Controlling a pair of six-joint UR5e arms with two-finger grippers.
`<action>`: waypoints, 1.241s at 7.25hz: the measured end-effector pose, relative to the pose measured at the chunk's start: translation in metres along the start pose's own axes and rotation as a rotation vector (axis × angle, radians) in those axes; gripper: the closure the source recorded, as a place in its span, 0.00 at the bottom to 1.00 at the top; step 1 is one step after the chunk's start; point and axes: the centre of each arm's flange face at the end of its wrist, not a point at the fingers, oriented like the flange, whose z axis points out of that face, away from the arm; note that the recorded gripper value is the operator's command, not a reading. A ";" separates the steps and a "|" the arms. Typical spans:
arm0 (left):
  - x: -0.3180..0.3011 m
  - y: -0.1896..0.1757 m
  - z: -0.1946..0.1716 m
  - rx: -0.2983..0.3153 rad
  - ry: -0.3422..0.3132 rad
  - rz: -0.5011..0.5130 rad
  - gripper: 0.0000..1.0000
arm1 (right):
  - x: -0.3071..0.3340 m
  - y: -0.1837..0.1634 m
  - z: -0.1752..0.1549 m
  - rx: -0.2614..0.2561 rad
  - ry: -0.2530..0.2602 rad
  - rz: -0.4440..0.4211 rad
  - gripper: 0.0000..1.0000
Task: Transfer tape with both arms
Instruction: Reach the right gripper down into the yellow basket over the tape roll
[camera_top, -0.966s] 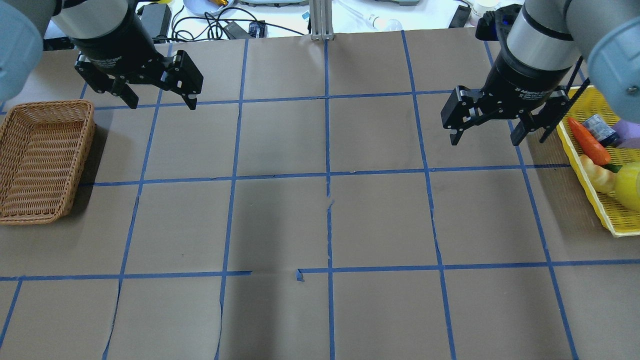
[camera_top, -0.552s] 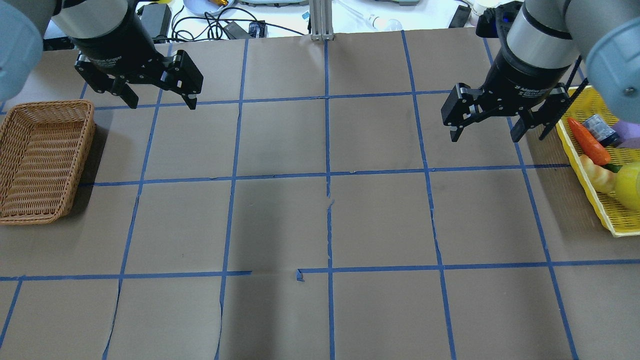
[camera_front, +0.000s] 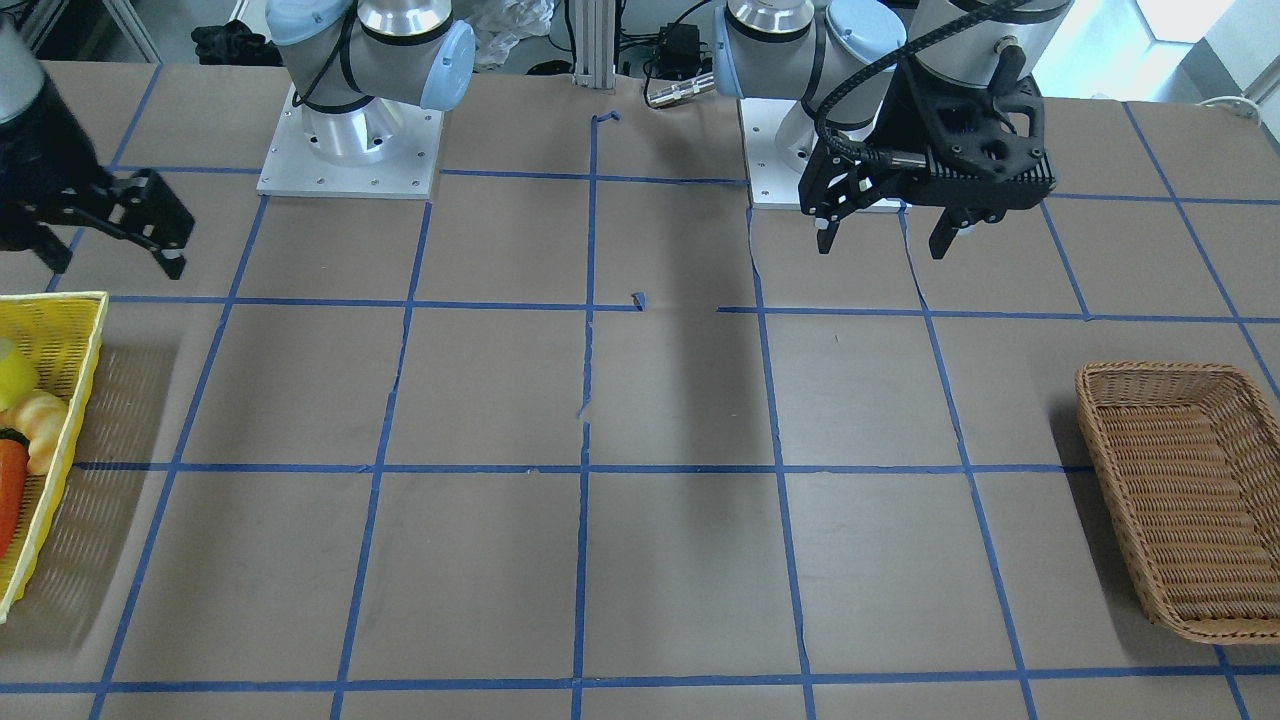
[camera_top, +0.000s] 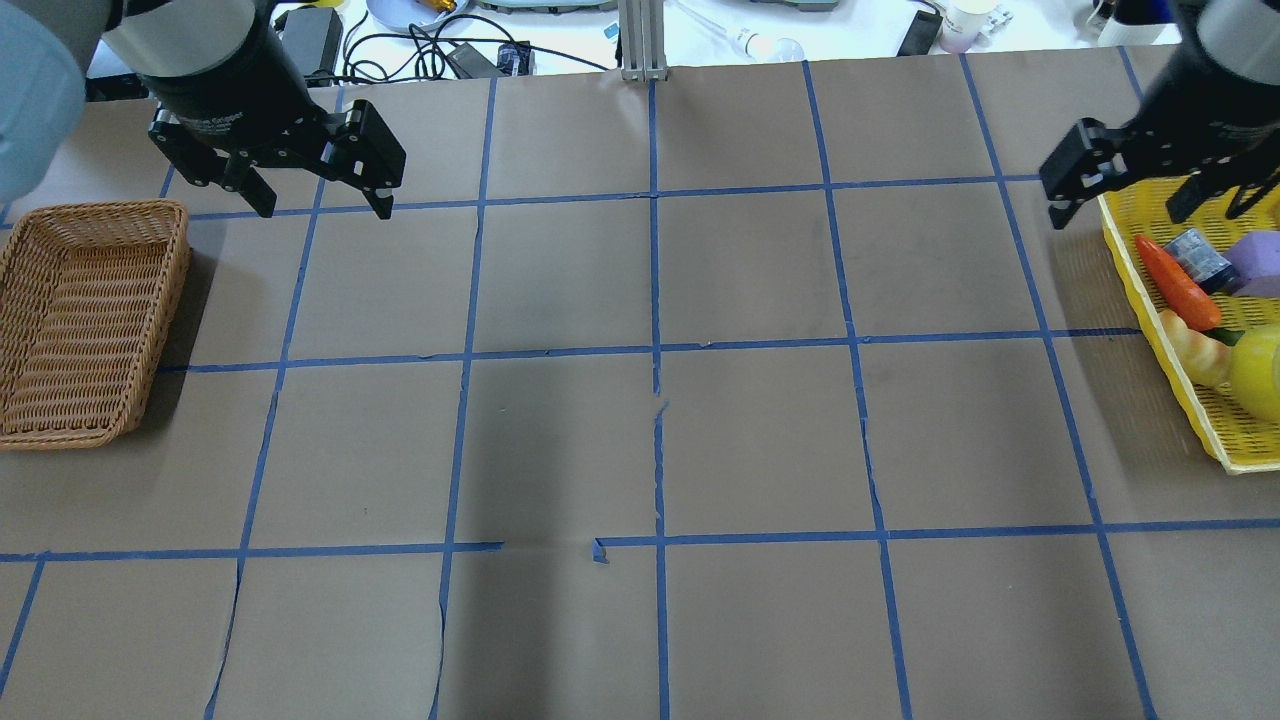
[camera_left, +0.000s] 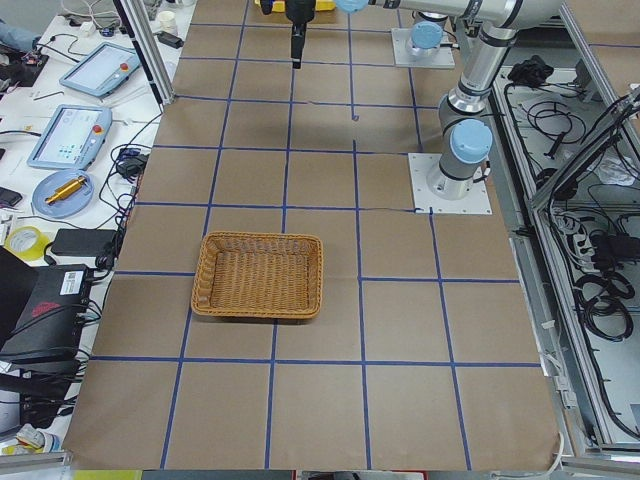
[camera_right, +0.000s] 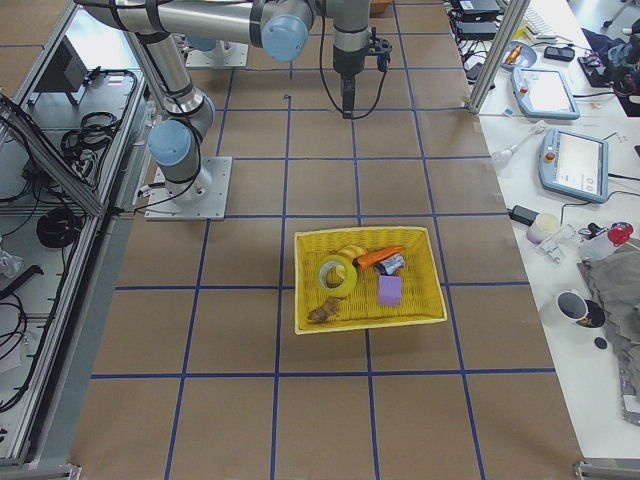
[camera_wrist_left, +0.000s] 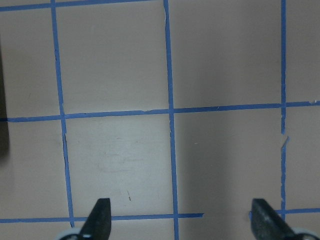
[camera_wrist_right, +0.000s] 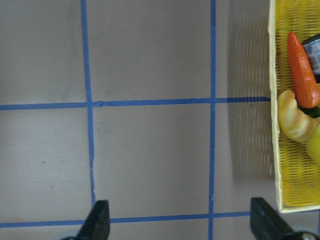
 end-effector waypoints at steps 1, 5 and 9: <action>0.000 0.000 0.000 0.000 0.000 0.000 0.00 | 0.062 -0.004 0.023 -0.030 -0.013 -0.012 0.00; 0.000 0.000 -0.001 0.001 0.000 -0.001 0.00 | 0.256 0.005 0.156 -0.086 -0.055 0.077 0.00; -0.001 0.000 0.000 0.001 0.000 -0.002 0.00 | 0.251 0.031 0.247 -0.043 -0.020 0.159 0.85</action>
